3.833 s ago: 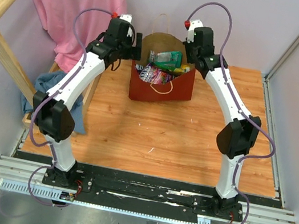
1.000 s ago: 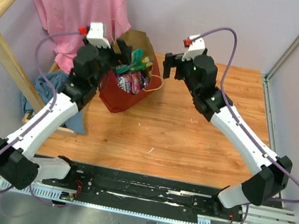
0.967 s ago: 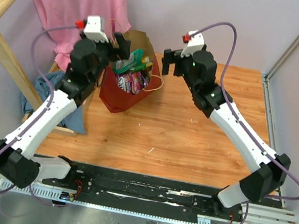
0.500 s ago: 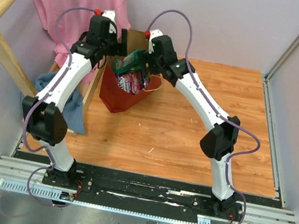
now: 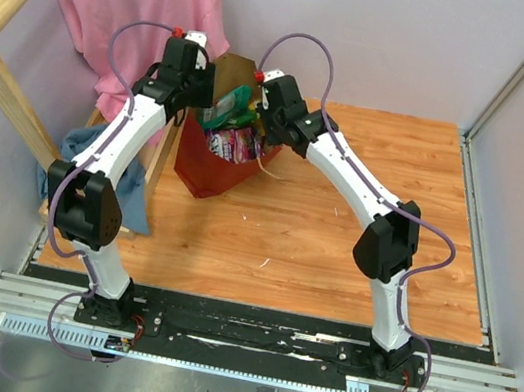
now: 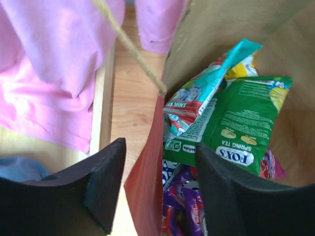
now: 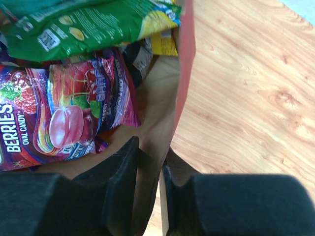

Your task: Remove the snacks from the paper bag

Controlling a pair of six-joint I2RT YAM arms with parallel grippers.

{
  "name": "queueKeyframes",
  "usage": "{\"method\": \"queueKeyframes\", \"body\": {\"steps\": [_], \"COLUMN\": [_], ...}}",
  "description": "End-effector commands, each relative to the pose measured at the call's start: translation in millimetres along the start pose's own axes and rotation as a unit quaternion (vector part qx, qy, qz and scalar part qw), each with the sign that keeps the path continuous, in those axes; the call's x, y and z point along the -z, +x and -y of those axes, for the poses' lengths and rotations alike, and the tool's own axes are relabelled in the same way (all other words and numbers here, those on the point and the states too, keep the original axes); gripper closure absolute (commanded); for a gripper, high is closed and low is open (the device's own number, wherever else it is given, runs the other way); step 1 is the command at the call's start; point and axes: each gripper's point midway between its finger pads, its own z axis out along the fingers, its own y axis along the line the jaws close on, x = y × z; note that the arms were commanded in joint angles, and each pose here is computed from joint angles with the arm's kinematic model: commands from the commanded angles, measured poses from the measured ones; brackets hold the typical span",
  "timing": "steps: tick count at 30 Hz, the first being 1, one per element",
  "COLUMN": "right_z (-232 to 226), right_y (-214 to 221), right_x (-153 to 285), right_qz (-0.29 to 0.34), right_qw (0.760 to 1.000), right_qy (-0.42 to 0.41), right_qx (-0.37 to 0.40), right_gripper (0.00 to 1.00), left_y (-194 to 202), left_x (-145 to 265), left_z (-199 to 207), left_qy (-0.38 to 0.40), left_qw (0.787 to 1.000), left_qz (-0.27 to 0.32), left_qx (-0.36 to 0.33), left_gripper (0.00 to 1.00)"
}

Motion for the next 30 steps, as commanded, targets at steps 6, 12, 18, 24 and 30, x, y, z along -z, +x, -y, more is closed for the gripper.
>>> {"method": "queueKeyframes", "body": {"steps": [6,12,18,24,30], "right_z": [37.0,50.6,67.3,88.2,102.1], "right_y": [8.7,37.9,82.0,142.4,189.5], "right_x": [17.3,22.9,28.2,34.4,29.1], "right_qz": [0.017,0.016,0.011,0.009,0.044], "right_qw": [0.998,0.994,0.988,0.972,0.953], "right_qy": [0.053,0.081,0.115,0.155,0.137], "right_qx": [-0.036,-0.066,-0.105,-0.176,-0.267], "right_gripper": [0.83,0.82,0.88,0.87,0.86], "left_y": [-15.1,-13.8,-21.2,10.1,65.2], "left_x": [7.4,28.0,73.1,106.1,123.0], "left_z": [34.2,88.0,164.2,218.4,251.0], "left_qy": [0.066,0.104,0.153,0.172,0.205], "left_qw": [0.998,0.993,0.981,0.972,0.965], "left_qz": [0.021,0.042,0.079,0.086,0.071], "left_qx": [-0.007,-0.046,-0.090,-0.136,-0.149], "left_gripper": [0.99,0.99,0.99,1.00,0.99]}}
